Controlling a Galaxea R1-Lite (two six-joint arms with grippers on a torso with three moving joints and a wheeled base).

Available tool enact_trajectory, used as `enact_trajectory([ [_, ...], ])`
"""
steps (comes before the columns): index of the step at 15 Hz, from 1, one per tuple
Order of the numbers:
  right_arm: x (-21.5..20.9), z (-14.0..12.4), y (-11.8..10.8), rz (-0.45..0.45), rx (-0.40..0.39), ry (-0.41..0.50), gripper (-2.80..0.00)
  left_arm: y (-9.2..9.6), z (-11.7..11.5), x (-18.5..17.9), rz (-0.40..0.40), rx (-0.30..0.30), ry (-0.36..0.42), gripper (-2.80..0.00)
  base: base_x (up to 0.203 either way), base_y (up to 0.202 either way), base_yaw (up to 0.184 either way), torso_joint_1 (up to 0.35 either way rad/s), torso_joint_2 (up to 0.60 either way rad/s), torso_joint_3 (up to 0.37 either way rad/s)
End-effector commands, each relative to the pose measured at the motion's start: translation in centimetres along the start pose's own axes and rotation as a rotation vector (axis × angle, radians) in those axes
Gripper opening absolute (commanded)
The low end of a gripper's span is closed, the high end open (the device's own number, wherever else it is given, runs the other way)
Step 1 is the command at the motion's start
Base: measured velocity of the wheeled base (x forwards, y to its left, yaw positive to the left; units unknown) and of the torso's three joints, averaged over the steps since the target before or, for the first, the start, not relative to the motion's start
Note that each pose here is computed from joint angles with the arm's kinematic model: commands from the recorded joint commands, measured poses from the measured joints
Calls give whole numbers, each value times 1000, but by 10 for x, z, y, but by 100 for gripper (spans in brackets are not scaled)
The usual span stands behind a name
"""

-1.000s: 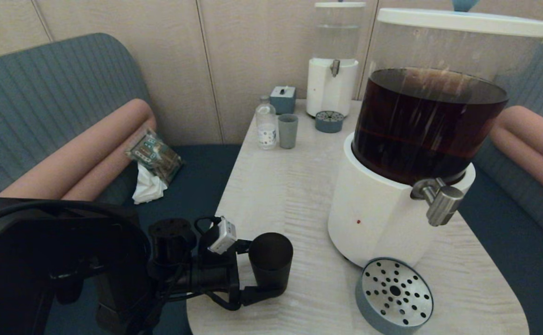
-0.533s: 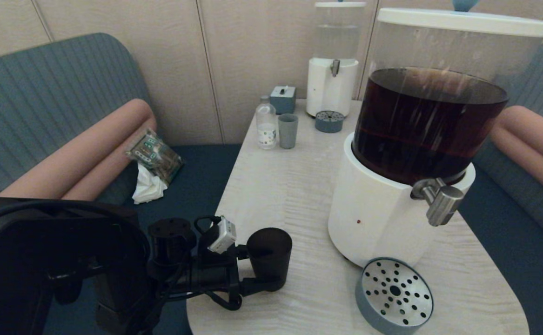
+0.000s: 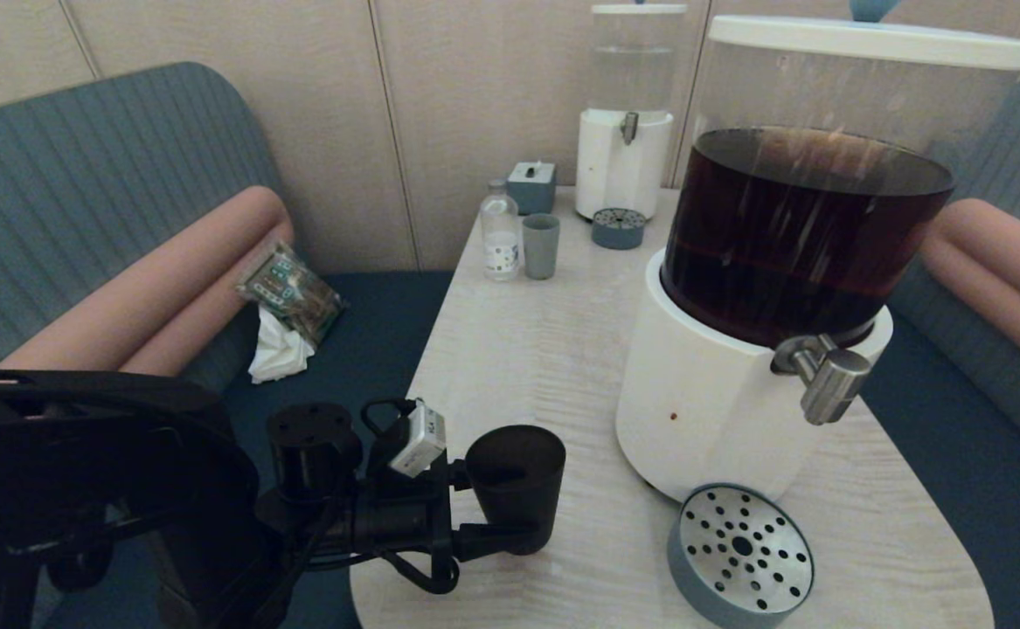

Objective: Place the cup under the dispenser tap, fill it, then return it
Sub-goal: Pick up the cup, then place it under the water dispenser

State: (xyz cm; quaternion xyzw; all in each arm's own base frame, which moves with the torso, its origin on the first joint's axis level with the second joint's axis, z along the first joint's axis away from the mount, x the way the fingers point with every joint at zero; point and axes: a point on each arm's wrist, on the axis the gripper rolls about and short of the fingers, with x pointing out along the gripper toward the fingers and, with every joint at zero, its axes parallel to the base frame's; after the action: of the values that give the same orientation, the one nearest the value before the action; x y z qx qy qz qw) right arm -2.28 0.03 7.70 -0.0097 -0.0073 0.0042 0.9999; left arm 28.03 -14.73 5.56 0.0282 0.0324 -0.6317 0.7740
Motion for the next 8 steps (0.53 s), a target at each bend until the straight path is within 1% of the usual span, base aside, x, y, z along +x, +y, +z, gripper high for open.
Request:
enact_trajectory([
  [1, 0, -1, 0, 1, -1, 2, -280, -14, 25, -2, -22, 51, -44, -280, 0, 0, 0, 0, 0, 0],
  [3, 0, -1, 0, 1, -1, 2, -280, -28, 38, 5, -54, 44, -65, -280, 0, 0, 0, 0, 0, 0],
  [5, 0, -1, 0, 1, -1, 2, -280, -36, 40, 15, -92, 45, -71, -280, 0, 0, 0, 0, 0, 0],
  [6, 0, -1, 0, 1, -1, 2, -280, -36, 44, 22, -101, 59, -85, -280, 0, 0, 0, 0, 0, 0],
  [8, 0, -1, 0, 1, -1, 2, -280, -28, 45, 39, -90, 77, -109, -280, 0, 0, 0, 0, 0, 0],
])
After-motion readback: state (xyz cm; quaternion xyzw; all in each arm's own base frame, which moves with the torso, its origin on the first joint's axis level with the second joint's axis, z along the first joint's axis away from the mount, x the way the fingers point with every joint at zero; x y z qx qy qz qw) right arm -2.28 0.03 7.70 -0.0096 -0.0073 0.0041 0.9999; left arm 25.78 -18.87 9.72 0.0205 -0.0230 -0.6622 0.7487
